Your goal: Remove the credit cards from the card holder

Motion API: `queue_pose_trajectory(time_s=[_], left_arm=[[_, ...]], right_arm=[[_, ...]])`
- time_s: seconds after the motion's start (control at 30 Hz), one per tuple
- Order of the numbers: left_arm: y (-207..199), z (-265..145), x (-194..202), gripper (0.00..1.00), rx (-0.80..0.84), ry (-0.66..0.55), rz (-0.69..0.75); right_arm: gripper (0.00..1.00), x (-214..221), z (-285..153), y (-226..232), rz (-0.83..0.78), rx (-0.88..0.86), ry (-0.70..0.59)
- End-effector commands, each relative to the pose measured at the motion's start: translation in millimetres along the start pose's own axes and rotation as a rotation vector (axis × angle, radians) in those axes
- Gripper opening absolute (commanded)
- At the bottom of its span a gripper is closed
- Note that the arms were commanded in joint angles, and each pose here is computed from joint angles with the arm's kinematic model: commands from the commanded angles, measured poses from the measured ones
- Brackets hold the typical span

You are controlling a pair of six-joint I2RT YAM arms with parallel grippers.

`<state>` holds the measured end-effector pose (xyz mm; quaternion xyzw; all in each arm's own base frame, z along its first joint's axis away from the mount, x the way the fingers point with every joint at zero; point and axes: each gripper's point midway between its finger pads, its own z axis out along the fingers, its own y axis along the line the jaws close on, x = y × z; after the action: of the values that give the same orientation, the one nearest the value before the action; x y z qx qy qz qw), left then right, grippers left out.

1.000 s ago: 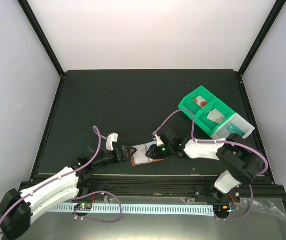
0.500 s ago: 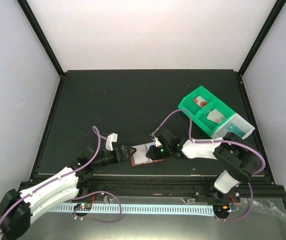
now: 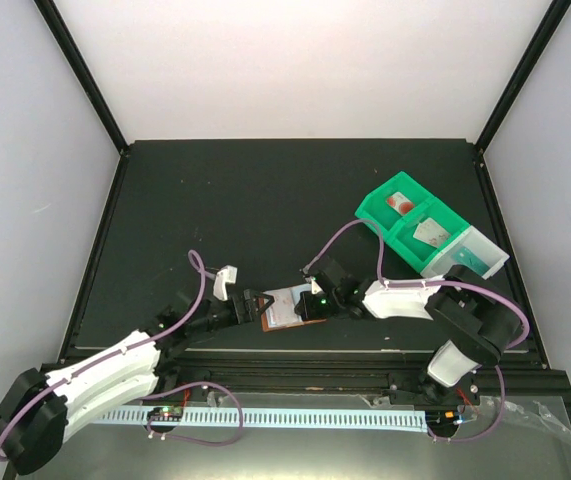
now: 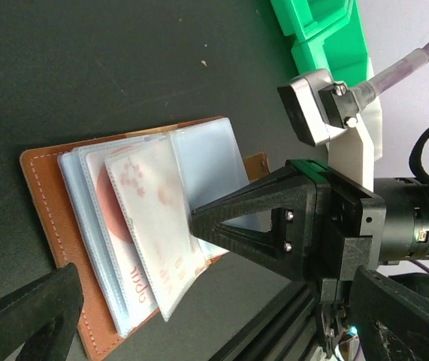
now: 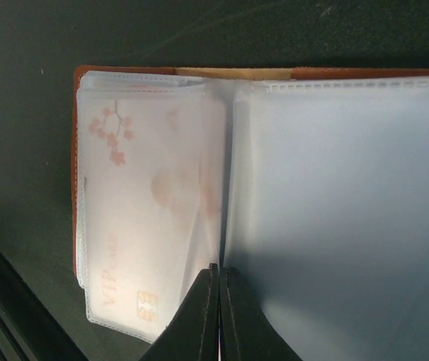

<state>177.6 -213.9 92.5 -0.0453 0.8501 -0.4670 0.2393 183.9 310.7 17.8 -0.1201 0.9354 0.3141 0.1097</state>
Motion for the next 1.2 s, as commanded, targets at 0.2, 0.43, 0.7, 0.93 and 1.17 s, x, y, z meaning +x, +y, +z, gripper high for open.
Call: queue_pose_trajectory(time_s=[0.2,0.43,0.7,0.93,1.17], left_arm=[[-21,6,-4,0.99,0.117,0.001,-0.011],[-20,12,-5,0.99,0.129,0.003,-0.018],[-21,25,-6,0.99,0.139,0.026,-0.036],[-14,35,-4,0.99,0.121,0.047,-0.059],[-10,42,-7,0.99,0.105,0.042,-0.056]], right_arm=[[0.03,11,10,-3,0.03,-0.024,0.019],[0.03,11,9,-2,0.029,-0.026,0.018],[0.02,11,9,-2,0.034,-0.032,0.016],[0.02,11,8,-1,0.032,-0.036,0.013],[0.02,11,9,0,0.029,-0.038,0.017]])
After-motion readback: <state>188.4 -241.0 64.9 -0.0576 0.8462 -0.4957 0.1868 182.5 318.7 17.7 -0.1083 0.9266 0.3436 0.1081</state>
